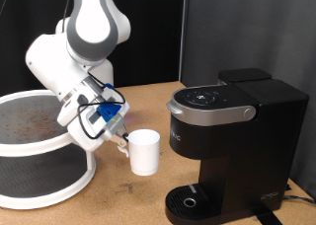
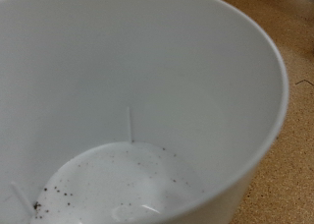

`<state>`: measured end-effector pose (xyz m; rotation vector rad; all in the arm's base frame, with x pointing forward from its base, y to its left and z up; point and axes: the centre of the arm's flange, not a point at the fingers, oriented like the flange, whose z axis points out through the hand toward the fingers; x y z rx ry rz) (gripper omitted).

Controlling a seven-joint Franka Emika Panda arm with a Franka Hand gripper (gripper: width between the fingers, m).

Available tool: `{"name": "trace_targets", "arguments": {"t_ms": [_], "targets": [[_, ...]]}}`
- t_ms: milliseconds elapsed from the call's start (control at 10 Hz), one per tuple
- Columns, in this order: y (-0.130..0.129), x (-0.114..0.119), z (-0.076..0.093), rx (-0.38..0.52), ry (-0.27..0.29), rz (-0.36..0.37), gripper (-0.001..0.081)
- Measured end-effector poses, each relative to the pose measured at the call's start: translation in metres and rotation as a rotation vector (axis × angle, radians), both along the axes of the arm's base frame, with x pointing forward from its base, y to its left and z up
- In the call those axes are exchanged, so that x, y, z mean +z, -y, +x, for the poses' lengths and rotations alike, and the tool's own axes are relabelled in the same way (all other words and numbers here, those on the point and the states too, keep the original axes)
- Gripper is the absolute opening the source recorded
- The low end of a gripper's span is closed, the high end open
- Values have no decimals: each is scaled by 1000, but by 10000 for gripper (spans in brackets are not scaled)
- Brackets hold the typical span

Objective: Make a cup of coffee with the keurig machine

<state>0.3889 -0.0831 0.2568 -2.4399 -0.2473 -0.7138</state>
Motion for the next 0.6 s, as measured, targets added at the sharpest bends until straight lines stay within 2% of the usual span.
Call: {"name": "trace_targets", "arguments": {"t_ms": [300,600], "targets": [[-19,-13,4,3,-1,-21,72],[-39,-20,14,-7,22,-10,72]]}}
